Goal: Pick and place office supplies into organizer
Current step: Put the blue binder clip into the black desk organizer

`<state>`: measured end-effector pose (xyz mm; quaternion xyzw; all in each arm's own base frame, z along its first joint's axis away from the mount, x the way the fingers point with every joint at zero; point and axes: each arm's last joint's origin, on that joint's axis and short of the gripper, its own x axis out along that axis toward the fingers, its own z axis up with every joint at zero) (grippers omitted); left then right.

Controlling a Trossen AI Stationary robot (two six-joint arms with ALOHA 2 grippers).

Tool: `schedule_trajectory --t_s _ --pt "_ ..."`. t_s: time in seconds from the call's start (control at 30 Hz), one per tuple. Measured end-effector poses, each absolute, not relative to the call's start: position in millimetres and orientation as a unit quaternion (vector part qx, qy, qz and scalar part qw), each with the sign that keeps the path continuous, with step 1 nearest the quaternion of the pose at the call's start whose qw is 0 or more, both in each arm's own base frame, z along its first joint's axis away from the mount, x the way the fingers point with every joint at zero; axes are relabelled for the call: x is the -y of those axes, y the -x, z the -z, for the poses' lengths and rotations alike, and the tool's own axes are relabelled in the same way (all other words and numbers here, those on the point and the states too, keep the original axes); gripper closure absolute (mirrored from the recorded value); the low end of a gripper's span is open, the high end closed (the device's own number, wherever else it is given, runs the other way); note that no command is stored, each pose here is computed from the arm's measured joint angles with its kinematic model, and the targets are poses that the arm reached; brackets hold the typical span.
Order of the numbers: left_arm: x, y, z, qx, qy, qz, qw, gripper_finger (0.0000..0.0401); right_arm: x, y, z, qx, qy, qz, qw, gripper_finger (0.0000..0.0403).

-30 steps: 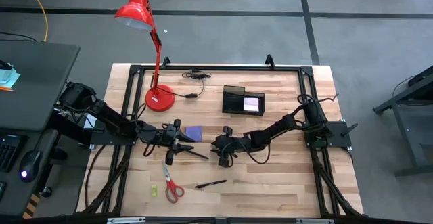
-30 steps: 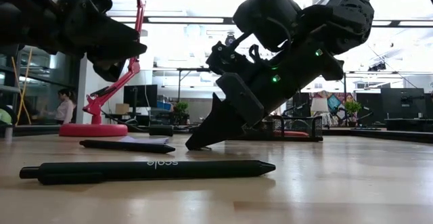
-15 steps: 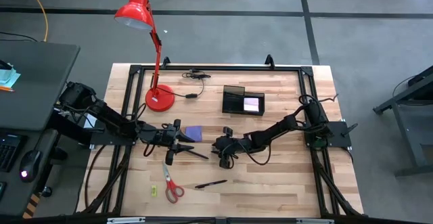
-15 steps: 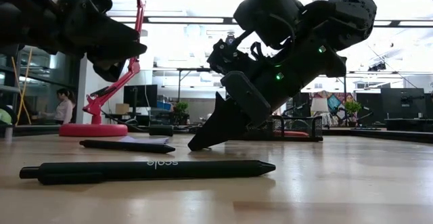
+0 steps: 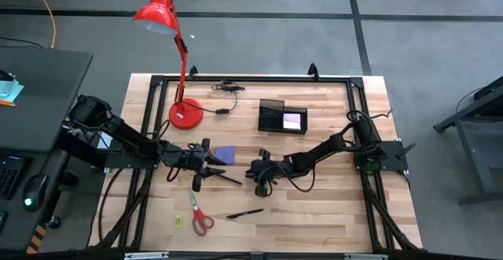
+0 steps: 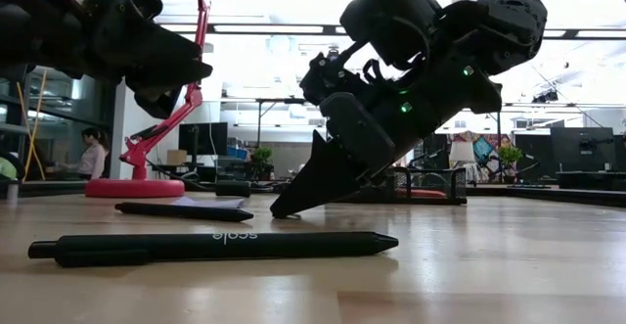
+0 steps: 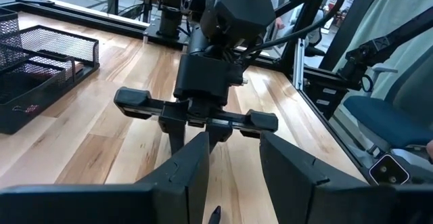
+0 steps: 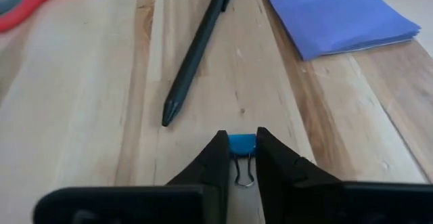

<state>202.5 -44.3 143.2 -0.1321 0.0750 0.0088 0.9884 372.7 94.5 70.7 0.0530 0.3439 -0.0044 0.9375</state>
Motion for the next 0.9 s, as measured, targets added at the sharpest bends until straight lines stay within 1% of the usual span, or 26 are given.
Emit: schedule_trajectory --t_s 0.13,0.37,0.57,0.73,0.9 --pt "44 -202 -143 -0.075 0.132 -0.009 0.988 0.0284 -95 -373 -76 -0.335 -0.054 -0.004 0.941 0.037" --pt "44 -203 -143 -0.075 0.132 -0.01 0.988 0.0284 -95 -374 -86 -0.318 -0.047 0.004 0.947 0.0353" --pt "44 -203 -143 -0.074 0.132 -0.01 0.988 0.0284 -91 -374 -98 -0.305 -0.04 0.018 0.951 0.0362" --pt "44 -203 -143 -0.074 0.132 -0.011 0.988 0.0284 -79 -374 -114 -0.283 -0.038 0.082 0.955 0.036" --pt "44 -203 -143 -0.074 0.132 -0.011 0.988 0.0284 -64 -370 -134 -0.269 -0.048 0.174 0.946 0.0354"
